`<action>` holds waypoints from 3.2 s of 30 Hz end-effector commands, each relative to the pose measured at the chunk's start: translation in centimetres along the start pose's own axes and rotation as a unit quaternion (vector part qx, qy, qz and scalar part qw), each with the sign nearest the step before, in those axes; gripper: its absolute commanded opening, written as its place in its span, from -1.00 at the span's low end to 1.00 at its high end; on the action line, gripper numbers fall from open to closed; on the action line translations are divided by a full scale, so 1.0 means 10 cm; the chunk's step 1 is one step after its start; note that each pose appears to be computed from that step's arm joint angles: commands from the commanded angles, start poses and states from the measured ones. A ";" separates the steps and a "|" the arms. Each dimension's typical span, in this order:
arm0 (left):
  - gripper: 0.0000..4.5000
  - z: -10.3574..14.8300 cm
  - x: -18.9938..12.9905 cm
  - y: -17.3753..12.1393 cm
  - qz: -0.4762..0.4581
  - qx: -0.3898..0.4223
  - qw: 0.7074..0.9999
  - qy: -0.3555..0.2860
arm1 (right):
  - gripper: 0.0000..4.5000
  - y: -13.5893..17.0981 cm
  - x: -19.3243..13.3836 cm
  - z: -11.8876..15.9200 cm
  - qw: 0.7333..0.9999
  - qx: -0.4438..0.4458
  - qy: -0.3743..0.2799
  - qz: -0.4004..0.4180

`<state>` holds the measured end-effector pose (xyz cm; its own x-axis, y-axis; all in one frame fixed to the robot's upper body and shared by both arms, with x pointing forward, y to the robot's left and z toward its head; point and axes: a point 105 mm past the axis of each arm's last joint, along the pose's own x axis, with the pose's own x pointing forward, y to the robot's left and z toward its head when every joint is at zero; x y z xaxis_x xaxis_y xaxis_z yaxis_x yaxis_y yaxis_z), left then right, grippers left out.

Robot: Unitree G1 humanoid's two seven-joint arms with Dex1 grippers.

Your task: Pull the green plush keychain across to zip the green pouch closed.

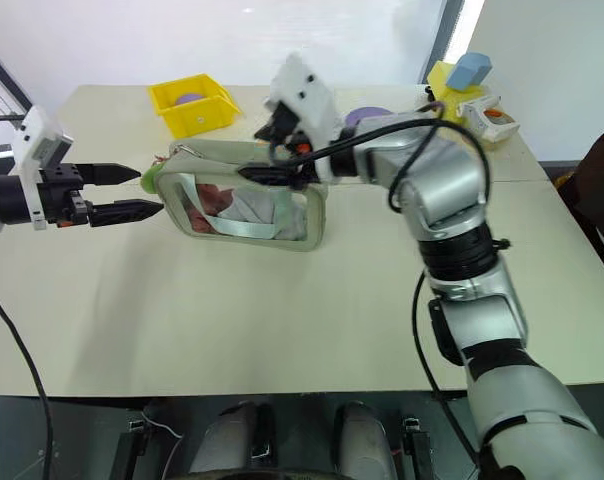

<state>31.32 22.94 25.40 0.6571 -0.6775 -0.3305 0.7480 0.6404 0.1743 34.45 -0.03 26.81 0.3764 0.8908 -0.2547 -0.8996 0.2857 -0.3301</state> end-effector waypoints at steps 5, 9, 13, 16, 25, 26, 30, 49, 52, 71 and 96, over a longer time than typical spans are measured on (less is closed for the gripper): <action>1.00 0.09 -0.13 -0.06 0.012 0.016 1.000 -0.010 | 0.43 -0.02 0.18 -0.08 0.999 -0.025 0.025 -0.003; 1.00 0.08 -0.15 -0.10 0.013 0.015 1.000 -0.010 | 0.43 0.00 0.23 -0.21 0.999 -0.027 0.045 -0.002; 1.00 0.09 -0.19 -0.09 0.022 0.017 1.000 -0.011 | 0.21 0.02 0.25 -0.15 0.998 -0.052 0.029 0.004; 1.00 0.09 -0.26 -0.06 0.032 0.020 0.999 -0.007 | -0.34 0.08 0.22 -0.07 0.996 -0.080 0.008 0.026; 1.00 0.12 -0.50 0.12 0.068 0.030 0.997 0.004 | -0.99 0.10 0.12 -0.18 0.991 -0.121 0.027 0.054; 1.00 0.12 -0.50 0.12 0.068 0.031 0.997 0.004 | -0.99 0.10 0.10 -0.19 0.991 -0.117 0.031 0.053; 1.00 0.11 -0.50 0.11 0.069 0.032 0.997 0.001 | -0.99 0.16 0.01 -0.10 0.995 -0.072 0.033 0.053; 1.00 0.09 -0.36 0.08 0.051 0.034 0.998 -0.008 | -0.99 0.36 0.05 -0.19 0.997 -0.042 0.036 0.063; 1.00 0.09 -0.34 0.08 0.048 0.032 0.998 -0.009 | -0.32 0.32 0.00 -0.24 0.996 -0.060 0.041 0.057; 1.00 -0.16 -0.29 0.34 0.072 -0.011 0.997 -0.007 | 0.32 0.00 -0.64 -0.43 0.993 -0.058 0.091 -0.041; 0.38 -0.32 0.05 0.39 0.056 -0.036 0.997 -0.031 | -1.00 0.12 -0.53 -0.59 0.994 -0.062 0.089 0.001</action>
<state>34.30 26.46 21.59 0.7397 -0.6110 -0.2819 0.6565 0.7473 0.1030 32.92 -6.83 21.97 0.4262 0.7993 -0.4238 -0.8727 0.2399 -0.4252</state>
